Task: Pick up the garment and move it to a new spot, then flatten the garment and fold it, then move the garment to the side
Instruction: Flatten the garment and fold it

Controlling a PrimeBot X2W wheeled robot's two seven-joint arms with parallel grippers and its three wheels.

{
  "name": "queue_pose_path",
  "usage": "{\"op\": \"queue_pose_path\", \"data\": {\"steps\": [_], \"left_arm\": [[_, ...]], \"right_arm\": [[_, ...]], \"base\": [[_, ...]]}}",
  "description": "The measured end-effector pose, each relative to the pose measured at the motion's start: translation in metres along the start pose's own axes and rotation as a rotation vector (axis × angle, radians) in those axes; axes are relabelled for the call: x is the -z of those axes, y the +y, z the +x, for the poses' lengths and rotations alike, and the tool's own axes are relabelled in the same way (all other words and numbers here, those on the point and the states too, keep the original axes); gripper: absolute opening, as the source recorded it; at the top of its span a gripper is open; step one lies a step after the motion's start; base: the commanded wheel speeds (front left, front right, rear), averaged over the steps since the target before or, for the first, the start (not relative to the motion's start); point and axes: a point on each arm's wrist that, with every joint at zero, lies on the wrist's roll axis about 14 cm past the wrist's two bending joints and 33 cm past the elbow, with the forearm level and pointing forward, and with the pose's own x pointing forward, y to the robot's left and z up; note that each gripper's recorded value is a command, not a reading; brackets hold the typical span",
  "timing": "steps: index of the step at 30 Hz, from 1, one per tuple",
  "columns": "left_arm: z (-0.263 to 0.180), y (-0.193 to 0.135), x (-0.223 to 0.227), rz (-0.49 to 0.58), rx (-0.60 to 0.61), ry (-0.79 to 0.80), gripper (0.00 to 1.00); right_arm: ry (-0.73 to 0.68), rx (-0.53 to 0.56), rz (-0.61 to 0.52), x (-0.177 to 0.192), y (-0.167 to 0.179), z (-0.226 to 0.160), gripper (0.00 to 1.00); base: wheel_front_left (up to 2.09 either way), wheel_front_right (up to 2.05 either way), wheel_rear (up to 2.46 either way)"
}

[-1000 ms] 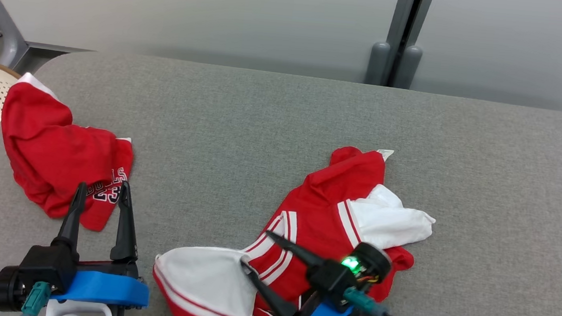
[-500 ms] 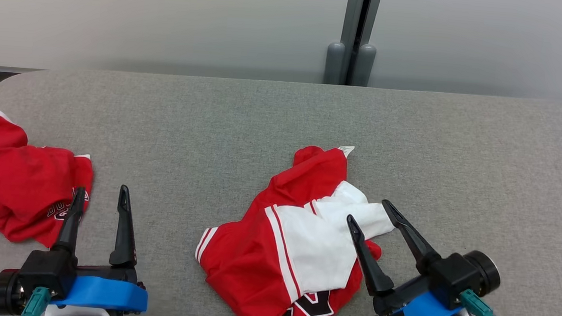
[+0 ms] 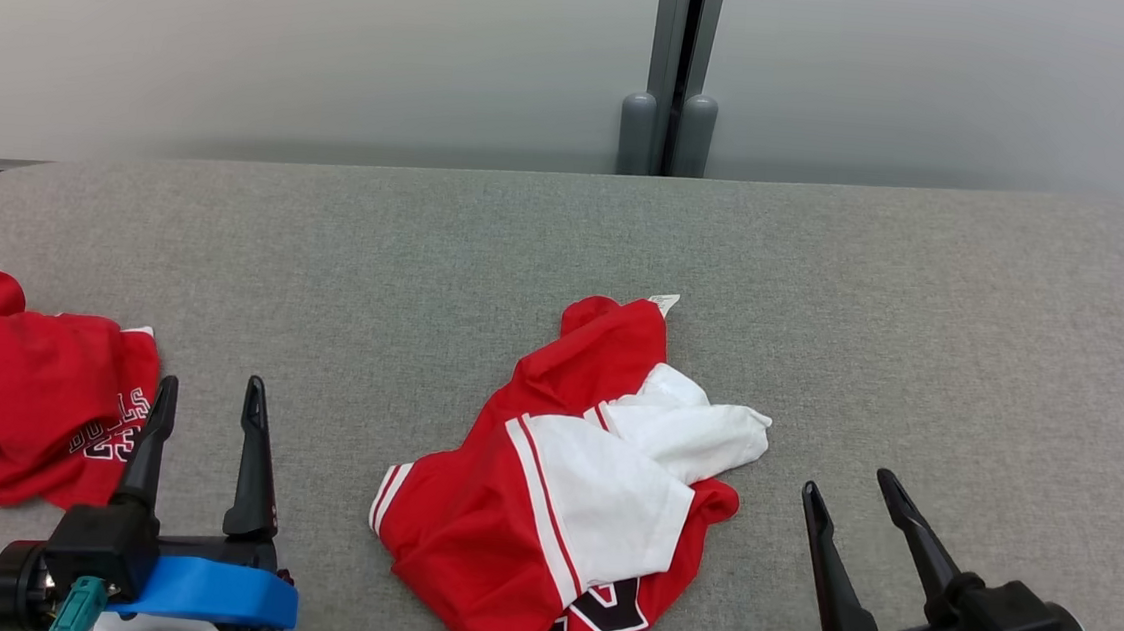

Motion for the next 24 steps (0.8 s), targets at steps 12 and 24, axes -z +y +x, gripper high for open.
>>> {"op": "queue_pose_path", "data": {"steps": [12, 24], "left_arm": [[-0.004, -0.004, 0.010, 0.006, 0.014, 0.032, 1.00], [0.019, -0.053, 0.017, 0.066, 0.203, 0.050, 1.00]], "right_arm": [[0.029, 0.018, 0.000, 0.009, 0.000, -0.007, 1.00], [0.035, 0.023, -0.003, 0.012, -0.003, -0.001, 1.00]], "base": [[0.00, 0.00, 0.00], [0.00, 0.00, 0.00]]}}
